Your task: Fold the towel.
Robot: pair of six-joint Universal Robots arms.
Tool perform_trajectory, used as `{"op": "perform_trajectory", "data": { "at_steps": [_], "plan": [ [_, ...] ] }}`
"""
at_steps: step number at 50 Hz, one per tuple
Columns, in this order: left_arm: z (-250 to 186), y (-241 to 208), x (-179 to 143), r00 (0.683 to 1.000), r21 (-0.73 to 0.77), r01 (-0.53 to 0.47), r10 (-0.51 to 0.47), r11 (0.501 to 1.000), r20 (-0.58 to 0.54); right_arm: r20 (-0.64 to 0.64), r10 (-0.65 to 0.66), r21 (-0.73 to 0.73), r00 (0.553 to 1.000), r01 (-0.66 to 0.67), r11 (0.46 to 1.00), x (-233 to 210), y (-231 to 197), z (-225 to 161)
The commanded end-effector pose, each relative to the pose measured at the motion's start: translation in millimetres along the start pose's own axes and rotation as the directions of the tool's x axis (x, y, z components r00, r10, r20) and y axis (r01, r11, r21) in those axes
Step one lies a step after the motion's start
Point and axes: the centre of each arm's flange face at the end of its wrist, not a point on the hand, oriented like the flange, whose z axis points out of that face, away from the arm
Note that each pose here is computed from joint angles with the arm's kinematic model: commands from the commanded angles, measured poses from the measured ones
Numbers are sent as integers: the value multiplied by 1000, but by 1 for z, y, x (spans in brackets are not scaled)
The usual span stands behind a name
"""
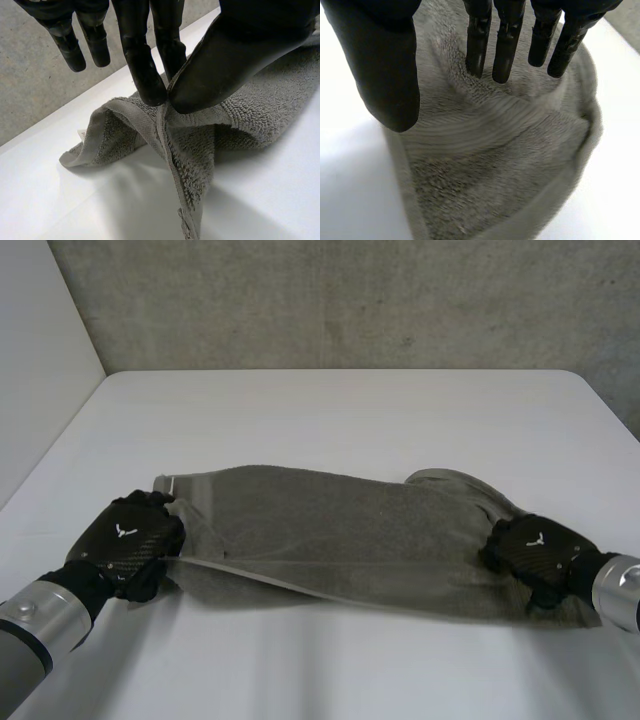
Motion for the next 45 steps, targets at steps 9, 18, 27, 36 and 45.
{"op": "perform_trajectory", "data": {
  "at_steps": [9,18,27,36,45],
  "plan": [
    [-1,0,3,1000,1,-3,3,1000,-12,-4,121,55,993,-120,991,1,6,-29],
    [-1,0,2,1000,-1,-1,1,1000,-8,-41,155,80,987,-151,985,4,4,-49],
    [-1,-1,3,1000,2,-1,1,1000,-10,-28,170,83,985,-167,982,9,9,-52],
    [-1,0,3,1000,-1,1,-1,1000,-10,-1,182,26,983,-182,983,11,27,-42],
    [-1,0,4,1000,-1,0,0,1000,-14,25,163,-12,986,-163,987,10,40,-34]
  ]
}}
